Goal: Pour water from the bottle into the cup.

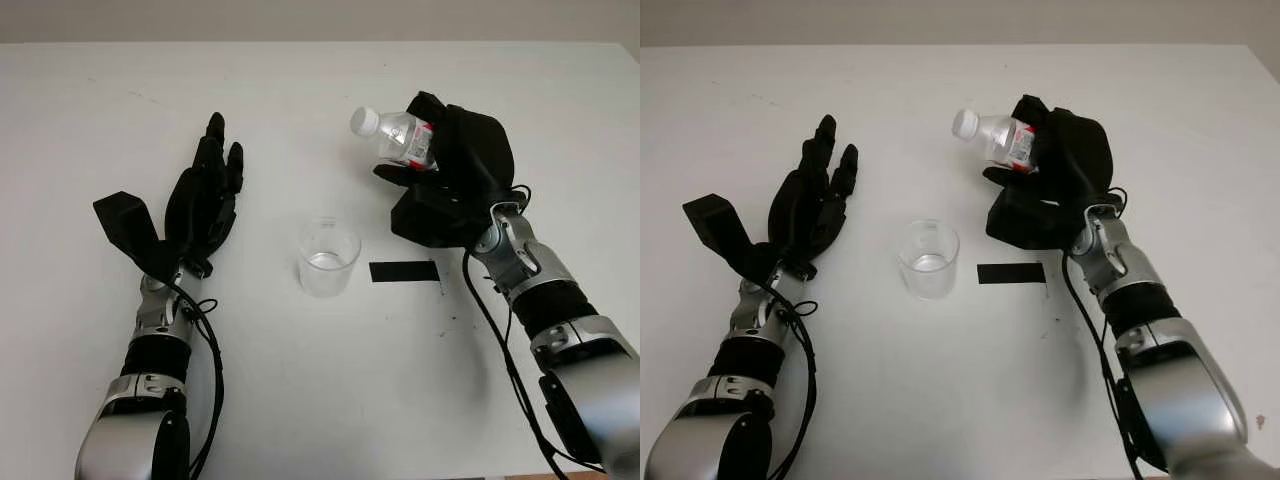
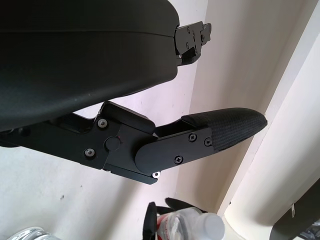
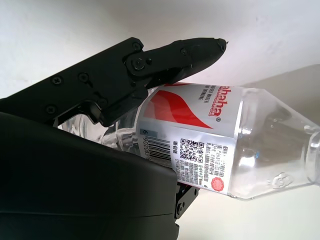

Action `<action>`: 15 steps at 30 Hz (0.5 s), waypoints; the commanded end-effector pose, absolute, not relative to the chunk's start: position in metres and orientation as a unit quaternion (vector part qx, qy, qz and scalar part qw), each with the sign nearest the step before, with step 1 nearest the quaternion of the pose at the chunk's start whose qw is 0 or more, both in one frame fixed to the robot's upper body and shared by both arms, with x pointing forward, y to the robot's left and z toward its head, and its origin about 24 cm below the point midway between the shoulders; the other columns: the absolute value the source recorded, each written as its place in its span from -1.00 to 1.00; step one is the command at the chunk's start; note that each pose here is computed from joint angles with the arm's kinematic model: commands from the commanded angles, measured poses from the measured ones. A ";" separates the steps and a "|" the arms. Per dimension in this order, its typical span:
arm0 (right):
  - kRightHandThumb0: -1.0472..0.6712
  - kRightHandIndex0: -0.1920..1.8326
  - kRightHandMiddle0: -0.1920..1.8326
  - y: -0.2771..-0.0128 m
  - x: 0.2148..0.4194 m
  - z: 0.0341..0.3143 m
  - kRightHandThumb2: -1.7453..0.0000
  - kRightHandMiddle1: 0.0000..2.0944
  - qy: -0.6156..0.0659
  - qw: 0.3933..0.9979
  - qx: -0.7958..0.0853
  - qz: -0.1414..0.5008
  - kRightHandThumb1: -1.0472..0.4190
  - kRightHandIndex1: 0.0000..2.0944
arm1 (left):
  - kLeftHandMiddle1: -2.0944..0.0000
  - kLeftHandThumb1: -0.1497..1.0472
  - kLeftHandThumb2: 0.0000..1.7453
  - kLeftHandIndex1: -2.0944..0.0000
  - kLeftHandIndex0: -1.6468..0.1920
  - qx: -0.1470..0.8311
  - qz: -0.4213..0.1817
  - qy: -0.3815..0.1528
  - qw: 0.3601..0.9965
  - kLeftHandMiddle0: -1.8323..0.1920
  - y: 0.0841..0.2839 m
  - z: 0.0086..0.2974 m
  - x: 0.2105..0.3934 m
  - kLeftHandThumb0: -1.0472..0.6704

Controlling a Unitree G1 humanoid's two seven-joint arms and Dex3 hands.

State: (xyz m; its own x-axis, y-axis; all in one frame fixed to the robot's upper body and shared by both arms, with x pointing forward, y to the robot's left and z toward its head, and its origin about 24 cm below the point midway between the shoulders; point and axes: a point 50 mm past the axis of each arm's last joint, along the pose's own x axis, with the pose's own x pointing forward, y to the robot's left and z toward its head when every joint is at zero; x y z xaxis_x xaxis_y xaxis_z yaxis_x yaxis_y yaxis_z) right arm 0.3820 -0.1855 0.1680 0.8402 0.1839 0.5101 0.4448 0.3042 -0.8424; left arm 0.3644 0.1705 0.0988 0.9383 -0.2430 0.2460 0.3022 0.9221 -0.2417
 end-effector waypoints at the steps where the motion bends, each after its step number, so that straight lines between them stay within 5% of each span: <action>1: -0.36 0.43 -0.01 -0.189 0.380 0.181 0.62 1.00 -0.301 0.736 -0.600 -0.087 -1.00 1.00 | 1.00 1.00 -0.21 1.00 1.00 -0.144 -0.139 -0.098 0.975 1.00 0.171 0.093 0.362 -0.77; 15: -0.36 0.42 0.04 -0.181 0.373 0.184 0.69 1.00 -0.364 0.679 -0.634 -0.056 -1.00 1.00 | 1.00 1.00 -0.20 1.00 1.00 -0.139 -0.137 -0.098 0.976 1.00 0.167 0.094 0.363 -0.77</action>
State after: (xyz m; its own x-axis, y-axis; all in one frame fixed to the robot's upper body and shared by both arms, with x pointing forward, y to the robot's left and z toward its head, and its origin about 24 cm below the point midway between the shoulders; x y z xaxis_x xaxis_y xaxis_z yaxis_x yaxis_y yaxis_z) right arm 0.3735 -0.1816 0.1743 0.7592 0.3670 0.5375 0.5046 0.1897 -0.8423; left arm 0.3648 0.1686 0.0991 0.9409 -0.2365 0.2426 0.2947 0.9246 -0.2416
